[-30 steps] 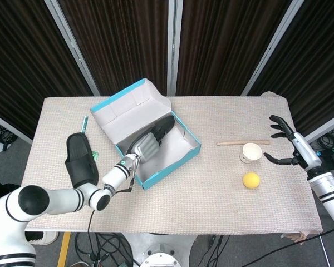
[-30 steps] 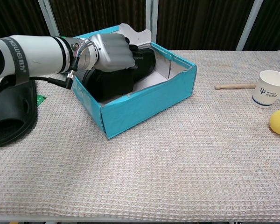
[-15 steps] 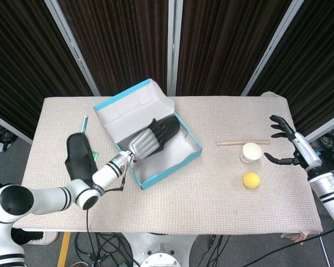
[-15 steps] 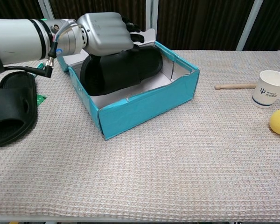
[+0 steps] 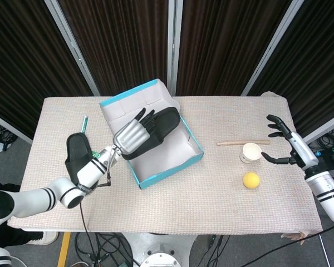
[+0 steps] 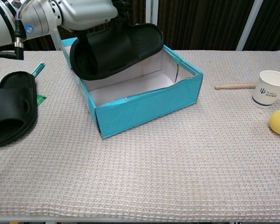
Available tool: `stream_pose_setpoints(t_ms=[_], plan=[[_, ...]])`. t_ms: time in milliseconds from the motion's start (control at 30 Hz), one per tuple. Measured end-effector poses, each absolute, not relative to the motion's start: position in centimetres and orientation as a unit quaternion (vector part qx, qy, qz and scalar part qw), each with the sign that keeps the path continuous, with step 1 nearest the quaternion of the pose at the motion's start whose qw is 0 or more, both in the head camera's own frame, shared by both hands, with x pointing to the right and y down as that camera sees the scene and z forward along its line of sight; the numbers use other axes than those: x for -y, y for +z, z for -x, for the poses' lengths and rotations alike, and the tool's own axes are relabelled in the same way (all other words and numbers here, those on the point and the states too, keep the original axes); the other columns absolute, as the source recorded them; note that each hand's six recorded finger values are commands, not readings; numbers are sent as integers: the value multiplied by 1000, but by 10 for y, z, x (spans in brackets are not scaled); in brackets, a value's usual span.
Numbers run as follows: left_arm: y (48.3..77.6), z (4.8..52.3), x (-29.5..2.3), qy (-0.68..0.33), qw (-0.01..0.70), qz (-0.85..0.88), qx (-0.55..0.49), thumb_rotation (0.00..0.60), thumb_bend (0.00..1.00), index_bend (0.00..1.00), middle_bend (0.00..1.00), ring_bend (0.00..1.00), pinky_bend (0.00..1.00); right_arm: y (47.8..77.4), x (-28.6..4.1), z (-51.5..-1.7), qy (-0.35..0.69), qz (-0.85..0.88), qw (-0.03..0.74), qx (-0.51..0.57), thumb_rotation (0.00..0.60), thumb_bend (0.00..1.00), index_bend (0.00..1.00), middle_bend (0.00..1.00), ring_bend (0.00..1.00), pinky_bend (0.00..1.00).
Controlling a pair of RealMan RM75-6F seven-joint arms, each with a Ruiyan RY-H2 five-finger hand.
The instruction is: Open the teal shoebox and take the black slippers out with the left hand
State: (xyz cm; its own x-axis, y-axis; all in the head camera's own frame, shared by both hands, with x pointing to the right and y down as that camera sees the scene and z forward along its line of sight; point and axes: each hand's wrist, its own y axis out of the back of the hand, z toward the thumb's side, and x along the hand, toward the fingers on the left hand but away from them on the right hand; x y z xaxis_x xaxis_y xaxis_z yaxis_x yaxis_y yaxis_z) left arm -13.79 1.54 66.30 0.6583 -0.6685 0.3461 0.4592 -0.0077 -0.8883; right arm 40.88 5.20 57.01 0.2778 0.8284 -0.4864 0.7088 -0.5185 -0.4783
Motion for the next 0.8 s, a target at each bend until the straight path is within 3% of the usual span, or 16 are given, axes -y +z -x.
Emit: stream_pose_setpoints(t_ms=[233,567,800], plan=[[637,140,-17,-359,666,636,-153,600,329,454,84,0,138,572,-50,-407,358,795,83,482,600,174,0,39,108,241],[604,109,-69,-257,633,715,-146,600,325,454,84,0,137,573,-50,-410,362,792,82,485,600,175,0,39,108,241],[603,83,-105,-227,601,760,-99,600,324,450,84,0,135,576,-50,-412,364,791,79,486,600,173,0,39,108,241]])
